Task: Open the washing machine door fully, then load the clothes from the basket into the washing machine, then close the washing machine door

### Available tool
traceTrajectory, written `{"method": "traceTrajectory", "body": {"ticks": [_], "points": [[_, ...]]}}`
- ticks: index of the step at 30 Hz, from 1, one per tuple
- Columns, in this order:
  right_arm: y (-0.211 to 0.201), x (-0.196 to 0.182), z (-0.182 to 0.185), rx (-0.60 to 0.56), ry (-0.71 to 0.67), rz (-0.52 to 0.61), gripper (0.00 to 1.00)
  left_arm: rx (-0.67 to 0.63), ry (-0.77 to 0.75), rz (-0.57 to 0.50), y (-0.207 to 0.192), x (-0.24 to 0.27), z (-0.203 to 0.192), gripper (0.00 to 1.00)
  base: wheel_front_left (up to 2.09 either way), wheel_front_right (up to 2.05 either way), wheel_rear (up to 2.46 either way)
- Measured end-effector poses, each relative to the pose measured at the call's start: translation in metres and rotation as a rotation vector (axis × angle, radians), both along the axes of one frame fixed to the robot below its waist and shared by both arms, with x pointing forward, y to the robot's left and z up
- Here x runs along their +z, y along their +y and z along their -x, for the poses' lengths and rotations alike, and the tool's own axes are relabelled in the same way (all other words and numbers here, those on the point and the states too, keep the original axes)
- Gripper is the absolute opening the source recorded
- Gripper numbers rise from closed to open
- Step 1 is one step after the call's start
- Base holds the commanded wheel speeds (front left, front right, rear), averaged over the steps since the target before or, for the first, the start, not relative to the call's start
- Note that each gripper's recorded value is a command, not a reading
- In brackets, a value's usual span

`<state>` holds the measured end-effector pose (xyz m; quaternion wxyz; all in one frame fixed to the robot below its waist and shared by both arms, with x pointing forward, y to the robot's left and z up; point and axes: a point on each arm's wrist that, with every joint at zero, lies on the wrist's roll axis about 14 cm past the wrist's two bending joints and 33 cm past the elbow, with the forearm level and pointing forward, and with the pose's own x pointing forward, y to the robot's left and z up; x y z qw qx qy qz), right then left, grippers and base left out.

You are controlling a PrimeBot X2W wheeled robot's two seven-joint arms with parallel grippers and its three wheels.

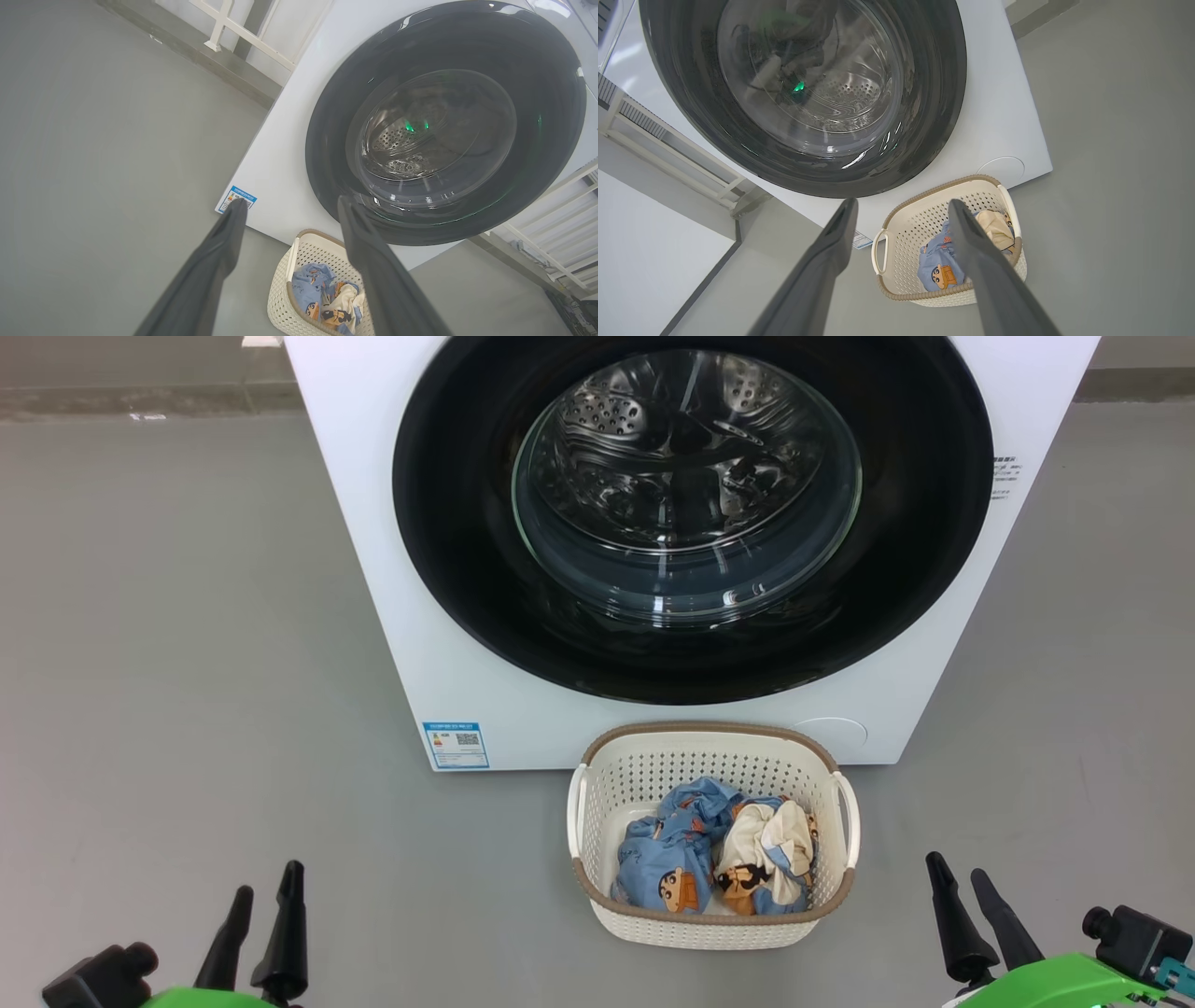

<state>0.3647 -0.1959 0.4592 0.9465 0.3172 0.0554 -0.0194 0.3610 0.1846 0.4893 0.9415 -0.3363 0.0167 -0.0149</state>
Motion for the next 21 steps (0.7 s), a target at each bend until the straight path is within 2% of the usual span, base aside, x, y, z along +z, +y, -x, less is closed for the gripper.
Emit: {"method": "traceTrajectory", "body": {"ticks": [21], "points": [[-0.0022, 0.0098, -0.0004, 0.037, -0.056, 0.227, 1.00, -0.034, -0.065, -0.232, -0.0027, 0.0091, 0.0020, 1.00, 0.00, 0.00, 0.00]]}}
